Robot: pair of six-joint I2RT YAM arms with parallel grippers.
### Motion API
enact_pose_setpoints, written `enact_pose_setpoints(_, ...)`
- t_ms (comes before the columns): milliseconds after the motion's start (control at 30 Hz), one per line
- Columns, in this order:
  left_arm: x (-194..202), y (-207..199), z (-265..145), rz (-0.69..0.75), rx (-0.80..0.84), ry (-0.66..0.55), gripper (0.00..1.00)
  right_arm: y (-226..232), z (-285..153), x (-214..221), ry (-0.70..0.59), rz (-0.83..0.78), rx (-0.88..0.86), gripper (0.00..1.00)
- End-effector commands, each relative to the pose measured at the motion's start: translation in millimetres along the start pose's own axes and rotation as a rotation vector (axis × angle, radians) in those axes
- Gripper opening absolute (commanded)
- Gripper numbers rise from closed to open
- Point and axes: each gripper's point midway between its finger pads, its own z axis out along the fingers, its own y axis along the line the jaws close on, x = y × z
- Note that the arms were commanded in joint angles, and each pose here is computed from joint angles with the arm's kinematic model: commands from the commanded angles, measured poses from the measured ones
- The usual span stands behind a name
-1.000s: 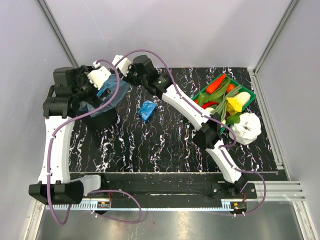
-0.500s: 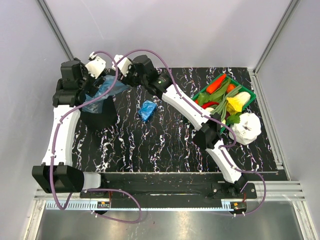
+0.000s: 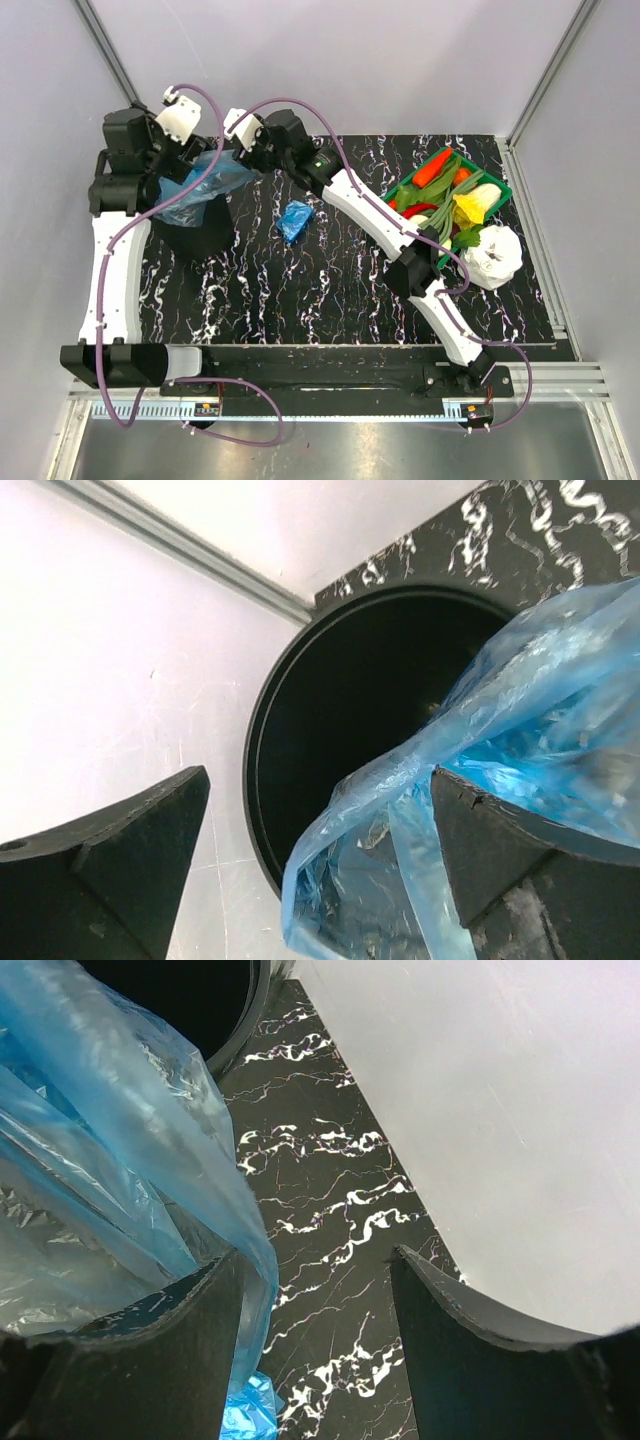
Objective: Put the trash bags into the trash bin
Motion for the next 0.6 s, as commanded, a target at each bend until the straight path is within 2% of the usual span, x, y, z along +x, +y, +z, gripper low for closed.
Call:
enact_pose_setpoints(0,-45.2,6.5,-55.6,-0.067,0.047,-0.175,0.98,-15.4,-6.4,-20.6,-0.058,-0.014,0.042,0.66)
enact_pose_setpoints(267,-28.7,-50.4,-85.8,-0.013,0.322,-0.169,0.96,-15.4,-5.2,-18.0,-0.051,-0.023,0.044,0.66)
enact_pose_setpoints(567,-4.6,-77.4,-63.6,0.029,0.428,-0.1,0.95,-14.2,-2.9,-8.8,-0.027,-0.026,0.045,0.66)
